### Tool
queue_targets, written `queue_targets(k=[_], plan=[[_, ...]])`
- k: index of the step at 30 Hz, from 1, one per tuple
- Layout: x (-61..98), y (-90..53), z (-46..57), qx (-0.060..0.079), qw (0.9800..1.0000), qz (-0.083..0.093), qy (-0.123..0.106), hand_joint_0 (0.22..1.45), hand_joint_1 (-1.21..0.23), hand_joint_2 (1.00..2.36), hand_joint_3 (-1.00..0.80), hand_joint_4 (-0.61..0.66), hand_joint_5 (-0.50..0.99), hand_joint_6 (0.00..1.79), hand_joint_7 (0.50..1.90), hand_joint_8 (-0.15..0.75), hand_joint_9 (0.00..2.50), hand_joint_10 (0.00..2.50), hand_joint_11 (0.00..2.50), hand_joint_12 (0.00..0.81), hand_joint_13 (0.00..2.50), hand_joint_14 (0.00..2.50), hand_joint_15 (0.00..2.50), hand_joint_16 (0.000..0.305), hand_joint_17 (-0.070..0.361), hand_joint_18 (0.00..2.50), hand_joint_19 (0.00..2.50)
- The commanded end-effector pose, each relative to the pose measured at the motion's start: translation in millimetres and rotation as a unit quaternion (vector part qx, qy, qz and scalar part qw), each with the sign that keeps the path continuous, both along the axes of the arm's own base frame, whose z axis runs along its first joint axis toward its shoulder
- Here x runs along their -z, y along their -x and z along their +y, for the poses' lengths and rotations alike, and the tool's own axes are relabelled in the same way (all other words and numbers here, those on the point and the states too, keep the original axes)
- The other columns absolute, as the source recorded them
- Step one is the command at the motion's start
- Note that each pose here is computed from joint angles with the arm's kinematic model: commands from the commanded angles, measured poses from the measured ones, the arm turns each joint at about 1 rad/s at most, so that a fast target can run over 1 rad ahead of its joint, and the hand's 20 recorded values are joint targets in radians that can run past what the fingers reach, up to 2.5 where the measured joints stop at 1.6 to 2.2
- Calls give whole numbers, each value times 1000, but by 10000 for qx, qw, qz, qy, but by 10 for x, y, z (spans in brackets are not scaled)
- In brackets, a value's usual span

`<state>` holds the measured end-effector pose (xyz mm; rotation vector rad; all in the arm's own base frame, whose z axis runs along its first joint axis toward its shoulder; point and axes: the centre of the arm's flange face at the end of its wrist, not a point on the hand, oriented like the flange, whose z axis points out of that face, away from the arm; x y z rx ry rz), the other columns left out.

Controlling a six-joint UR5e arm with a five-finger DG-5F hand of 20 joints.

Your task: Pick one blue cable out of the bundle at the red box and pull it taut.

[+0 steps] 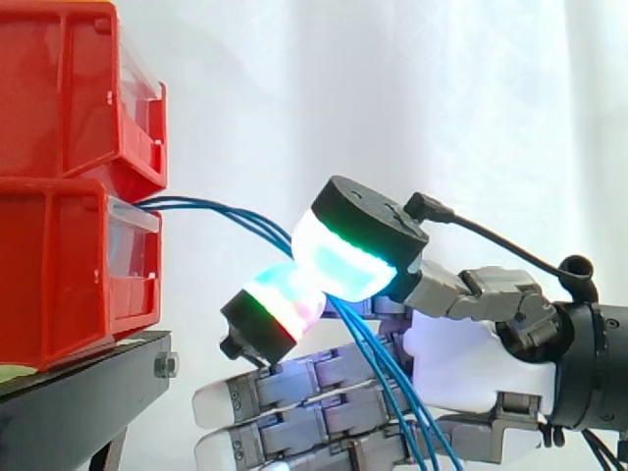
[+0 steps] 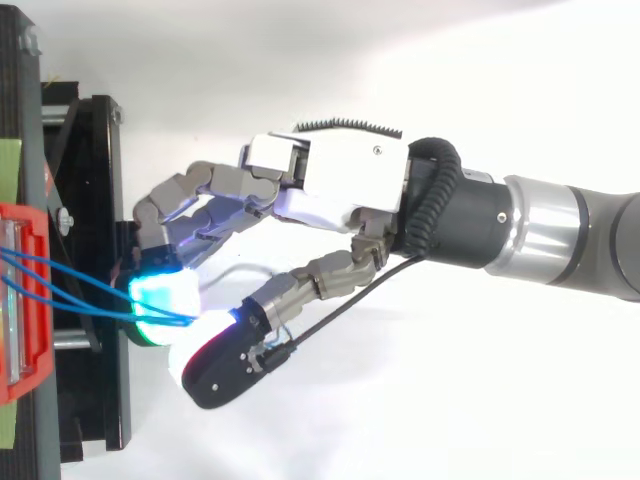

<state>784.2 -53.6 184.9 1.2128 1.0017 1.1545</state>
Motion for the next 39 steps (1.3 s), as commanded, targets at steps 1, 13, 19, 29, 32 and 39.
queue_targets(k=[1,13,19,29,32,39], plan=[[-40,6,-7,2,10000,-6,-8,641,-976,1000,-500,-143,-192,879,1125,261,610,10,344,380,574,7,200,50,113,648,253],[-32,13,-7,-5,10000,32,-2,486,-849,1000,-500,20,-175,841,1020,308,633,8,357,422,584,7,227,58,130,640,308],[-31,12,17,-21,10000,40,-1,477,-856,1000,-500,26,-172,831,1008,310,625,8,352,427,575,7,228,59,132,627,317],[-26,16,28,-28,10000,63,3,551,-693,1000,-500,68,-147,813,1115,315,673,9,347,406,578,8,226,54,122,610,345],[-26,15,40,-35,10000,64,10,583,-729,1009,-360,46,-149,844,1162,317,685,9,351,401,590,8,232,53,119,615,349],[-26,16,28,-28,10000,63,3,572,-776,1015,-83,78,-145,879,1174,356,701,8,358,438,615,7,230,60,135,671,317]])
